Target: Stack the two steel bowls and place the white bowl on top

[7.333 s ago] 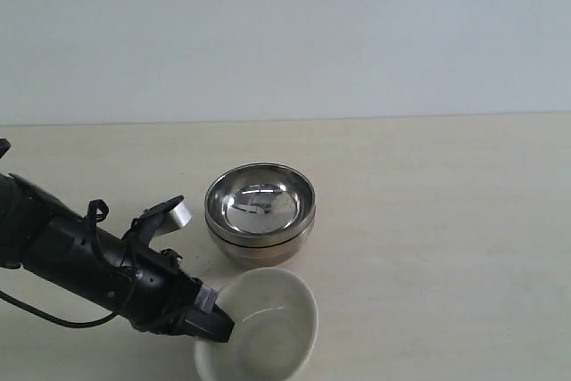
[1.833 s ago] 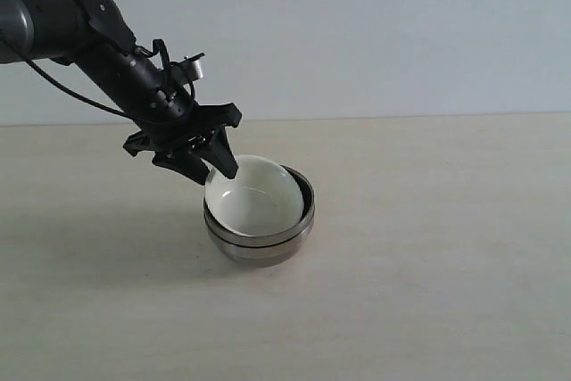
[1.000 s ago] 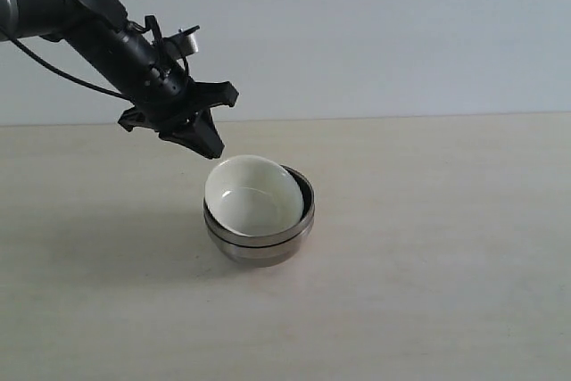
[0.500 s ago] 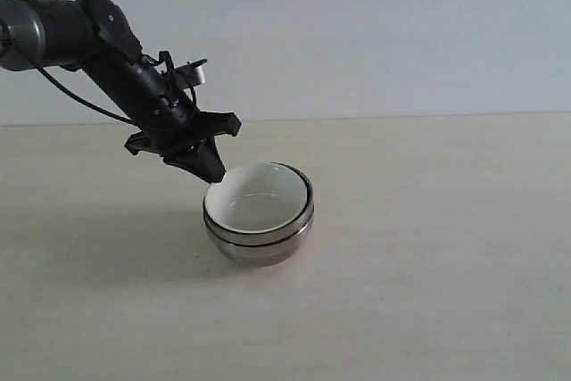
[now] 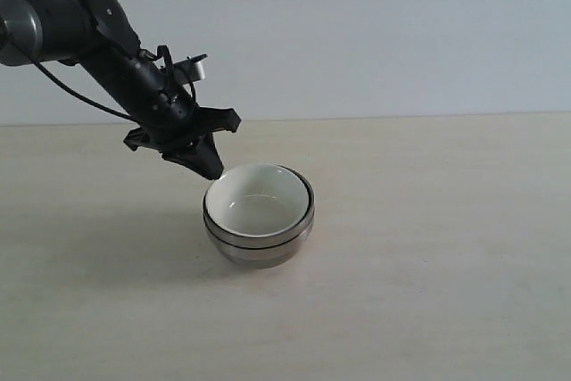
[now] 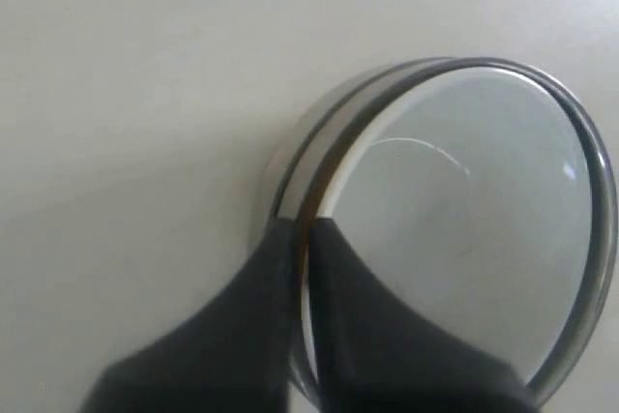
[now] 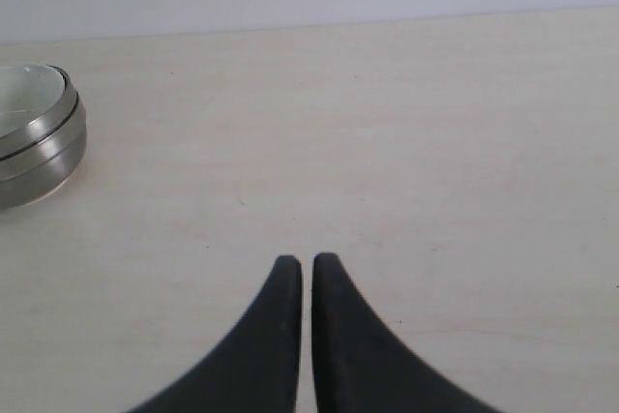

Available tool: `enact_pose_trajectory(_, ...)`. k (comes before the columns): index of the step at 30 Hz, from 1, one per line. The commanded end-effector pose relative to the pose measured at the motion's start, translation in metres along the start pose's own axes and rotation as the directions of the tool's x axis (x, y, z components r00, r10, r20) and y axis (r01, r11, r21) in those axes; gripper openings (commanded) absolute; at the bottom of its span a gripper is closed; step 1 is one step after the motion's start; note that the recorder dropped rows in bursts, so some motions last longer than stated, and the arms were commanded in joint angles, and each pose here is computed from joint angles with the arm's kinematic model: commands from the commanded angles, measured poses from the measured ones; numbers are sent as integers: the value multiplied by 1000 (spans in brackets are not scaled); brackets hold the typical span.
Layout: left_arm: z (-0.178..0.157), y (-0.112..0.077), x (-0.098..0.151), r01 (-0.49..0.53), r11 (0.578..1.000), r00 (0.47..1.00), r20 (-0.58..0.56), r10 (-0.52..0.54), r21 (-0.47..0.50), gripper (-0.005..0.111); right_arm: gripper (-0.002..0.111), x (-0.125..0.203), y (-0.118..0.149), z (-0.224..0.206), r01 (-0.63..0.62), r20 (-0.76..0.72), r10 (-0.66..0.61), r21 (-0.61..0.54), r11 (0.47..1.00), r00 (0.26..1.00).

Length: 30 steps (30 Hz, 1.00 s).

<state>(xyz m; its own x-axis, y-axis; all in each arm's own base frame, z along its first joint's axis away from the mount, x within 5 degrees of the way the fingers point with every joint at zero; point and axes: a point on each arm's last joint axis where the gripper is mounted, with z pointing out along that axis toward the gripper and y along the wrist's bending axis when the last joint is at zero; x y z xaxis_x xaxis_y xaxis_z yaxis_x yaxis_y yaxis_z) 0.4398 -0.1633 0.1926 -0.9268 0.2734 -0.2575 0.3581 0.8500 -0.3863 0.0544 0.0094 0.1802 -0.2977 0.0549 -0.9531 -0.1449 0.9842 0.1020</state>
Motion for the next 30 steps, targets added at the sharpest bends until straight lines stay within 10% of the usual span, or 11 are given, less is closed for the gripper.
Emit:
enact_pose_trajectory(1,-3,-2,1,-13,1000,1000,1,13,-2,4,0,-1,0,0,7,10,-7,8,1000,1000)
enact_pose_trajectory(30,8,4,3,-11,1000,1000,-23,11,-18,4,0,-1,0,0,7,10,-7,8,1000,1000)
